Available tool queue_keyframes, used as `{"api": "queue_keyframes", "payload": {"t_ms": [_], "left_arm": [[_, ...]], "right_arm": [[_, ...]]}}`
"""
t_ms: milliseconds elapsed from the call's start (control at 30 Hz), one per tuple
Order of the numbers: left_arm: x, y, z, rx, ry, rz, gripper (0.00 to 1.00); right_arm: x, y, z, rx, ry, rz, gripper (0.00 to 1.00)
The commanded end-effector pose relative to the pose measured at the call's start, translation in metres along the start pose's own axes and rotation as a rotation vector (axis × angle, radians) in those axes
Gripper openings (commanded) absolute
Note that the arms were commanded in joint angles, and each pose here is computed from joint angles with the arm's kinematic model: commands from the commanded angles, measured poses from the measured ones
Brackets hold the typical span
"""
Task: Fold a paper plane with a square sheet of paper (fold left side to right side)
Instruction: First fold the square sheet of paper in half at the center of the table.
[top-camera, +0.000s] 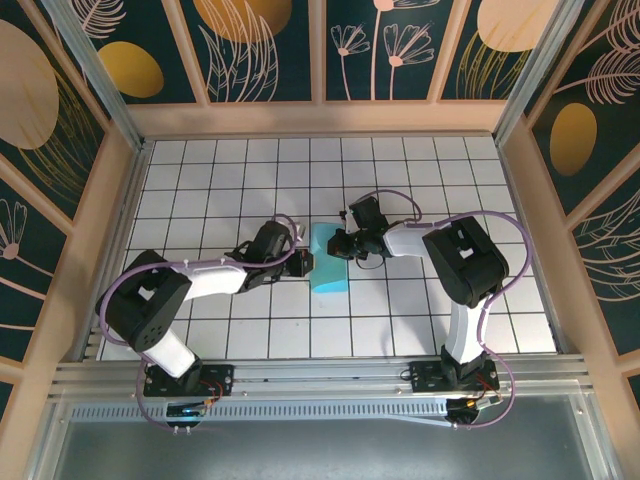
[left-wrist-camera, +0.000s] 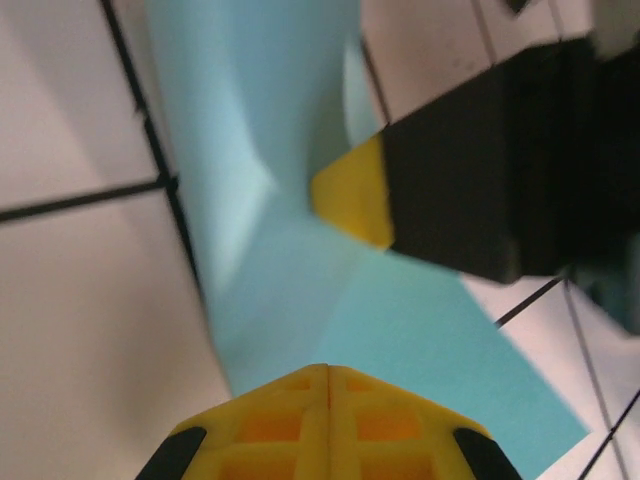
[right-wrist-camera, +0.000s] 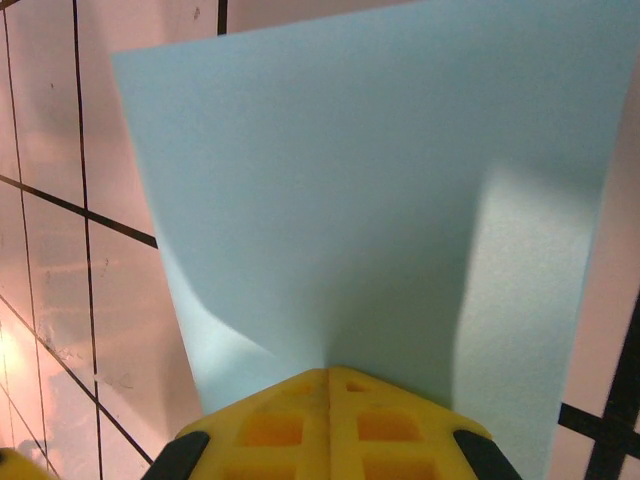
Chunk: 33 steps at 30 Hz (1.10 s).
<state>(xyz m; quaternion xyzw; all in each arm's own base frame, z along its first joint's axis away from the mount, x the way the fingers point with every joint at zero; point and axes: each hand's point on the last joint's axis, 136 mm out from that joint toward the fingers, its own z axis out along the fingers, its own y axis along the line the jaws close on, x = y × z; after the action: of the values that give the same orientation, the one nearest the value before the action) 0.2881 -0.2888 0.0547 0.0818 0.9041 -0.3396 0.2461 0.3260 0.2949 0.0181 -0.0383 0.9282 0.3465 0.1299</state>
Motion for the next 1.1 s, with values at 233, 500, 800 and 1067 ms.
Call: {"api": "queue_keyframes", "payload": {"t_ms": [233, 500, 800, 1067], "left_arm": [[0.027, -0.009, 0.025, 0.096, 0.113, 0.005, 0.00], [0.052, 0.003, 0.026, 0.070, 0.168, -0.002, 0.00], [0.085, 0.016, 0.014, 0.032, 0.235, 0.003, 0.00], [0.105, 0.017, 0.000, 0.048, 0.272, 0.013, 0.00]], "right_arm": [[0.018, -0.034, 0.003, 0.139, 0.046, 0.030, 0.00], [0.020, -0.035, 0.004, 0.143, 0.051, 0.031, 0.00], [0.022, -0.038, 0.005, 0.150, 0.058, 0.032, 0.00], [0.025, -0.040, 0.005, 0.156, 0.064, 0.032, 0.00]]}}
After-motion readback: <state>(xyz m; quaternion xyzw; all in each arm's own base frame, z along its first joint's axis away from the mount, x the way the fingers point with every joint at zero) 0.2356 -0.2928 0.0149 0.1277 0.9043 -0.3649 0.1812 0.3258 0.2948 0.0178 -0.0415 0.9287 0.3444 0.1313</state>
